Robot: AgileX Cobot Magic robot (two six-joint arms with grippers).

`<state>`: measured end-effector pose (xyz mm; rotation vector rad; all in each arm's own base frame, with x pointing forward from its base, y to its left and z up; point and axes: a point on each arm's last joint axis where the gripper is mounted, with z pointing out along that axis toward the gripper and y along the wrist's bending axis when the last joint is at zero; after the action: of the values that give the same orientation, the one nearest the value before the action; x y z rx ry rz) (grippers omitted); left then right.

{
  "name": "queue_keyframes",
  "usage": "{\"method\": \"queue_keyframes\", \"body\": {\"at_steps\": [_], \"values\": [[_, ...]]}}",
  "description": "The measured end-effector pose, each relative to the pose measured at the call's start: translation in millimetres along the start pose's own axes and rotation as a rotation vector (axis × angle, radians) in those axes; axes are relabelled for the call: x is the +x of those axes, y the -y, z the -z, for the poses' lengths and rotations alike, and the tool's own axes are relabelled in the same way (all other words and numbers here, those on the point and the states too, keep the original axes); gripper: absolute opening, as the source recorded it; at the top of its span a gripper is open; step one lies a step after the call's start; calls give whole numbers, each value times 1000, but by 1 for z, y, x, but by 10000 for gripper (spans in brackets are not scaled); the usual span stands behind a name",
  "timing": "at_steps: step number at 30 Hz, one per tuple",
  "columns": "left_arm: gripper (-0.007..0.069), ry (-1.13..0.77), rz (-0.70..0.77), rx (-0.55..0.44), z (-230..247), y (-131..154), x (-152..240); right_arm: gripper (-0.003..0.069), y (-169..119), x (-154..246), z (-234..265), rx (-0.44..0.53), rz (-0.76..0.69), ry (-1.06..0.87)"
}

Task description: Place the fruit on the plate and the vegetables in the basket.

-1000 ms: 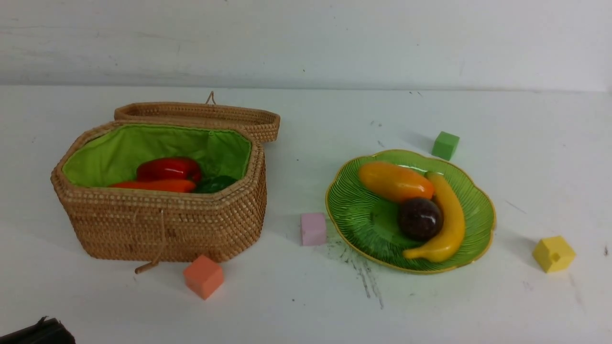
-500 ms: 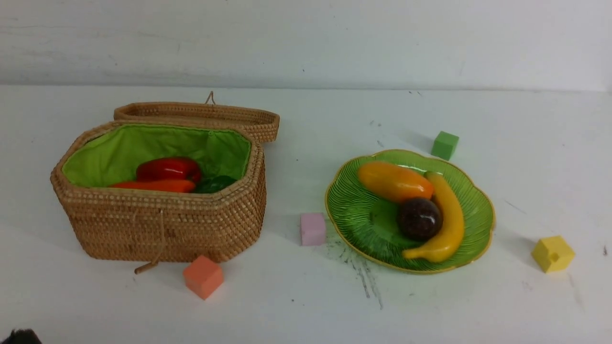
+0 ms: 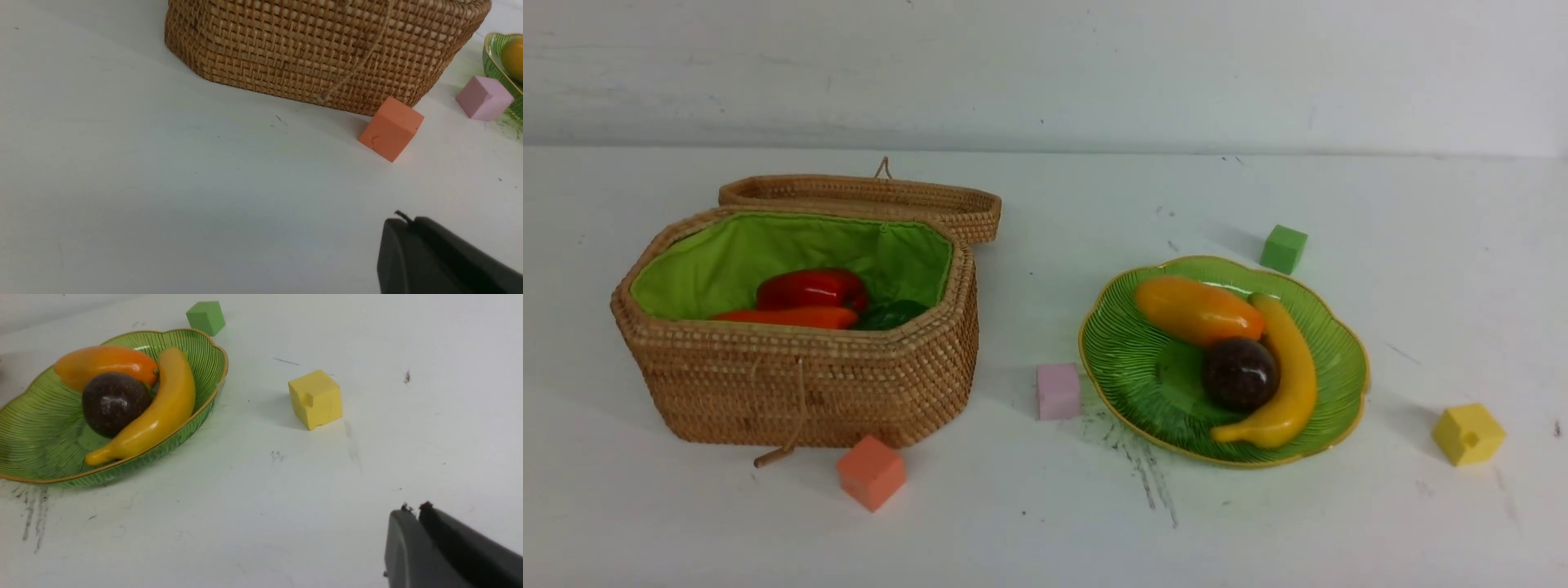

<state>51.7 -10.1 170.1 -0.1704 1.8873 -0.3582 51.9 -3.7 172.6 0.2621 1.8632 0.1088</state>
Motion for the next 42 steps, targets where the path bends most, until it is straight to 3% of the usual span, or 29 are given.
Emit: {"method": "queue_keyframes", "body": {"at_steps": [42], "values": [[-3,0,0,0,0,0,0,92,0,0,0,0,-2,0]]}}
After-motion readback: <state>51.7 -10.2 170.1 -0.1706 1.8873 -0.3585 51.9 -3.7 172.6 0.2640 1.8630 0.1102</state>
